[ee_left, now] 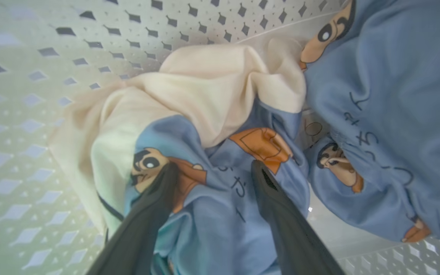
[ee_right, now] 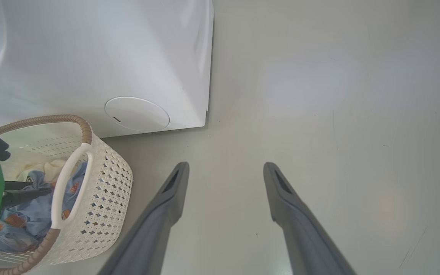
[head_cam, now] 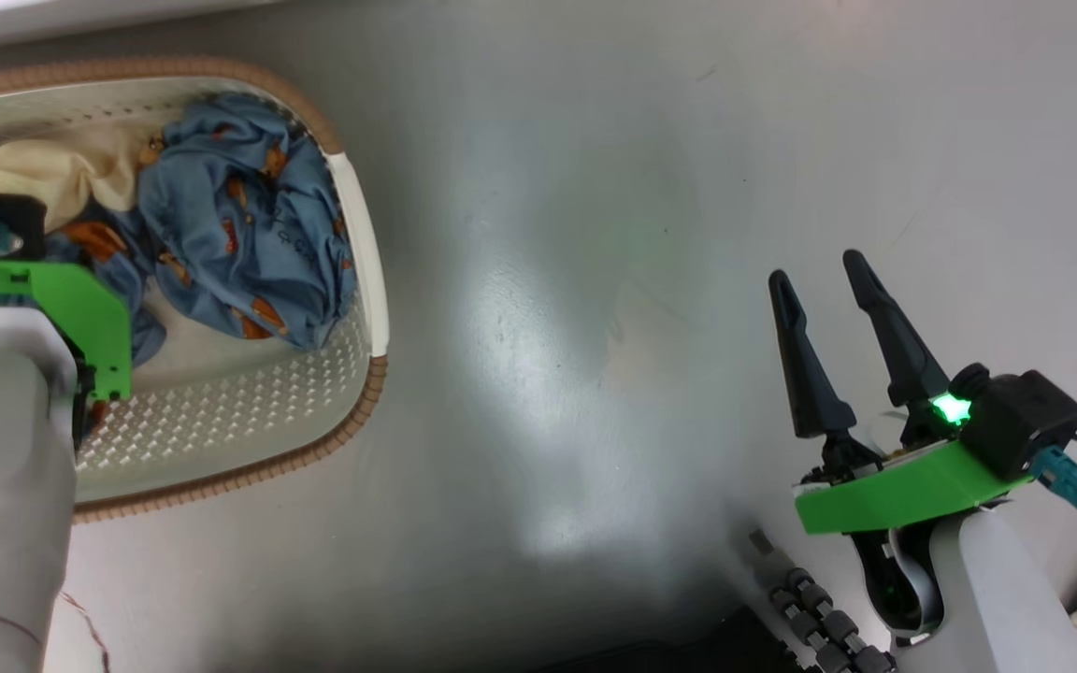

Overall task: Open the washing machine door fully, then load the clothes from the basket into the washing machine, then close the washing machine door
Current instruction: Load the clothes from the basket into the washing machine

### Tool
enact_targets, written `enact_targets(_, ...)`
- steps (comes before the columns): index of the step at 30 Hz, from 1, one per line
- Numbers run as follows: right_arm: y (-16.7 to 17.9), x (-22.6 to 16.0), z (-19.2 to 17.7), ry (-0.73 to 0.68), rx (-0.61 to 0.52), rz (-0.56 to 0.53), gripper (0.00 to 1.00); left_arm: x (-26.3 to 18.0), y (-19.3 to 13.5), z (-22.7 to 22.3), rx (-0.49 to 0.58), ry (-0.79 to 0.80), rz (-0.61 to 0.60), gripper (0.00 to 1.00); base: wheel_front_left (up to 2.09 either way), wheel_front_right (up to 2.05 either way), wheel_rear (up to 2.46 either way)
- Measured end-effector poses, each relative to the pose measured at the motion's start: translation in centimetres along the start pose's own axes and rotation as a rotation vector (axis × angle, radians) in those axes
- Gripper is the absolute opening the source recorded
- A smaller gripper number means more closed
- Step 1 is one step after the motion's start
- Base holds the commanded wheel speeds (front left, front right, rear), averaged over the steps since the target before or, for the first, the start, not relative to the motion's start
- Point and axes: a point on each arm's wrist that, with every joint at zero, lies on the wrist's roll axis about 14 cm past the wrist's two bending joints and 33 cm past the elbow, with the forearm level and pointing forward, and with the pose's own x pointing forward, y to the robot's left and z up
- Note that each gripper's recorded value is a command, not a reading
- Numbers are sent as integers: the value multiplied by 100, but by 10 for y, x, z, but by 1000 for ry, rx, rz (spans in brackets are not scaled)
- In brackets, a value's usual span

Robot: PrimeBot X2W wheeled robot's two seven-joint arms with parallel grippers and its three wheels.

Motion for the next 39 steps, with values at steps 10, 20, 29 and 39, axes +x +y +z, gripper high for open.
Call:
enact_targets(10, -3, 2, 2, -8, 22, -9, 100, 11, -8, -1, 99, 85, 5, 0, 0, 0, 0)
enact_targets(20, -1, -1, 26, -66, 27, -7, 100, -10, -13, 26, 27, -41, -12, 0, 0, 0, 0)
enact_targets(29, 14, -5, 62, -155, 18, 33, 100, -56, -20, 61, -100, -278, -57, 0, 0, 0, 0)
enact_targets(39, 33, -23, 102, -250, -6, 83, 100, -122, -19, 85, -254, -482, -81, 0, 0, 0, 0)
